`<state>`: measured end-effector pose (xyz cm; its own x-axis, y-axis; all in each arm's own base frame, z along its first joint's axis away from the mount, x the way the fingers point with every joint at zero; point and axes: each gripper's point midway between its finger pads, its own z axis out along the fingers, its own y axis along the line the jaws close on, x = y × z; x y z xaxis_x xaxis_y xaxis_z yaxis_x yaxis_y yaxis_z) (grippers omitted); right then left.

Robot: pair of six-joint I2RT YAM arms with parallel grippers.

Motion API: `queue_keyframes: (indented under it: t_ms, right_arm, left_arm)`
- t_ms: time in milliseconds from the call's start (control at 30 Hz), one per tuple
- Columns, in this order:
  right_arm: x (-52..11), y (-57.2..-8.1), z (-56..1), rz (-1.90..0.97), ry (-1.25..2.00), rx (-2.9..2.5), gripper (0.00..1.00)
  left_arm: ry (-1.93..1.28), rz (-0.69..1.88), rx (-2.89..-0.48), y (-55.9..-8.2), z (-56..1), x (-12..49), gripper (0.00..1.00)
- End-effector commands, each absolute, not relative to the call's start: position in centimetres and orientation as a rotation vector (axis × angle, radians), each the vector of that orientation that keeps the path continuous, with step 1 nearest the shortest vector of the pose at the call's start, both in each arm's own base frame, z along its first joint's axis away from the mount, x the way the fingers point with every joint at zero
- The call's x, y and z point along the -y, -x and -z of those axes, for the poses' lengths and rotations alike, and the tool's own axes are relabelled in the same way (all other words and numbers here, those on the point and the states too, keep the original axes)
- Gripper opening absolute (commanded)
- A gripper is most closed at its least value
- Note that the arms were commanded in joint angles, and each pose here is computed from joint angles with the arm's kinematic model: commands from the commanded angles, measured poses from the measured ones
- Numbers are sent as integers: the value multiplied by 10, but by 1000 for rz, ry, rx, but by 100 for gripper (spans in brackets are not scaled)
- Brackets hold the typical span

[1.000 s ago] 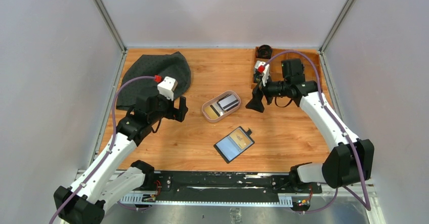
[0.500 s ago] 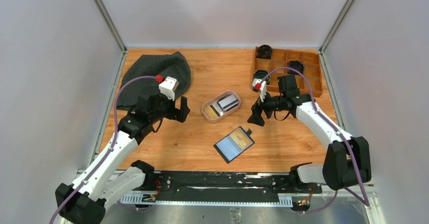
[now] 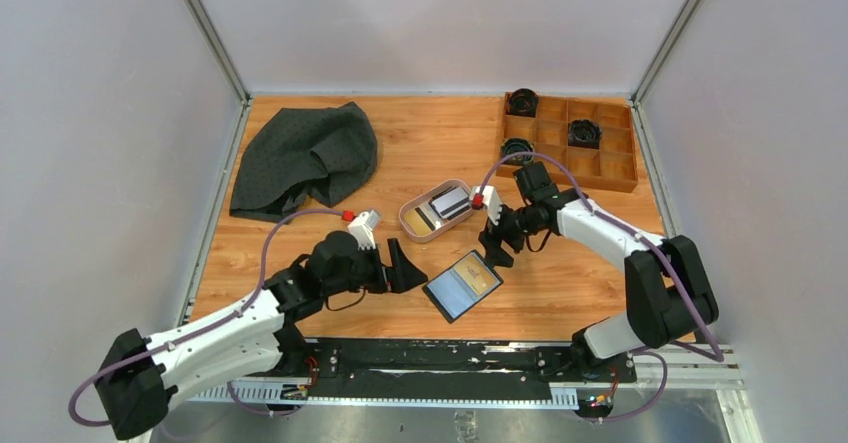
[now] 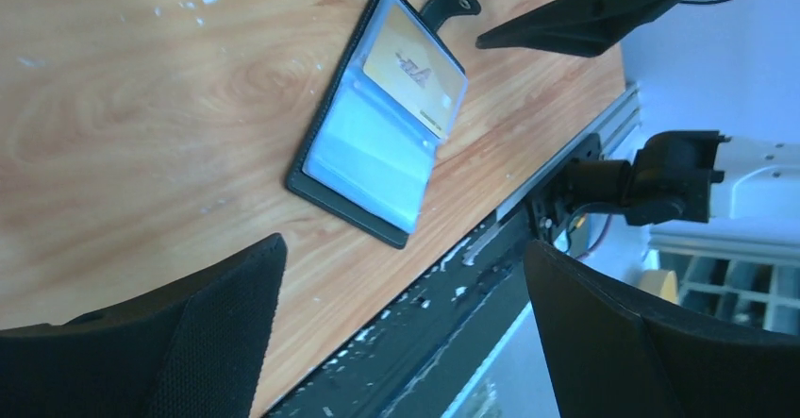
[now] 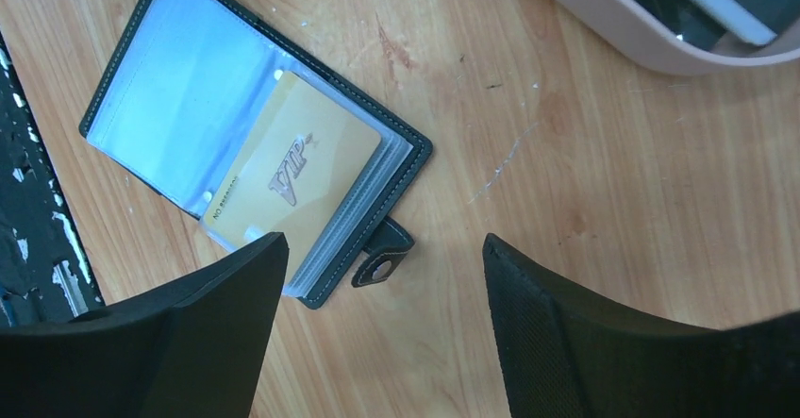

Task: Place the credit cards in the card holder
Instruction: Close the card holder at the center of the board.

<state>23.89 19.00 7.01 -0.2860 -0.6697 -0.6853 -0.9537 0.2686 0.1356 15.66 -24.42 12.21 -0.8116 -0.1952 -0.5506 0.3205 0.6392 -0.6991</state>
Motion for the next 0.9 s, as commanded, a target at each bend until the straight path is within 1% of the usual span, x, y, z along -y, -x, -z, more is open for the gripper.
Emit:
queue_keyframes:
  t_ms: [0, 133, 167, 267, 300, 467, 600, 867]
  right_arm:
    - [-193, -229, -61, -715, 1510, -2121, 78]
    - [-192, -230, -49, -664, 1540, -2176, 72]
    - [-192, -229, -47, -670, 1545, -2184, 70]
    - [-193, -226, -43, -686, 1554, -2213, 65]
    - [-193, -225, -42, -690, 1555, -2220, 63]
    - [-195, -220, -36, -723, 1562, -2259, 58]
    - [-195, -216, -33, -754, 1561, -2297, 55]
    - [-196, -211, -29, -803, 1554, -2342, 54]
  left_arm:
    - [241, 1150, -2251, -160, -112, 255, 98]
    - [338, 1130, -2307, -151, -89, 264, 95]
    - [348, 1122, -2323, -150, -85, 267, 93]
    - [369, 1102, -2367, -147, -77, 277, 91]
    - [376, 1096, -2378, -146, -75, 279, 89]
    - [444, 1098, -2413, -141, -62, 290, 88]
    - [520, 1113, -2412, -138, -53, 294, 88]
    - [604, 1096, -2427, -131, -37, 299, 88]
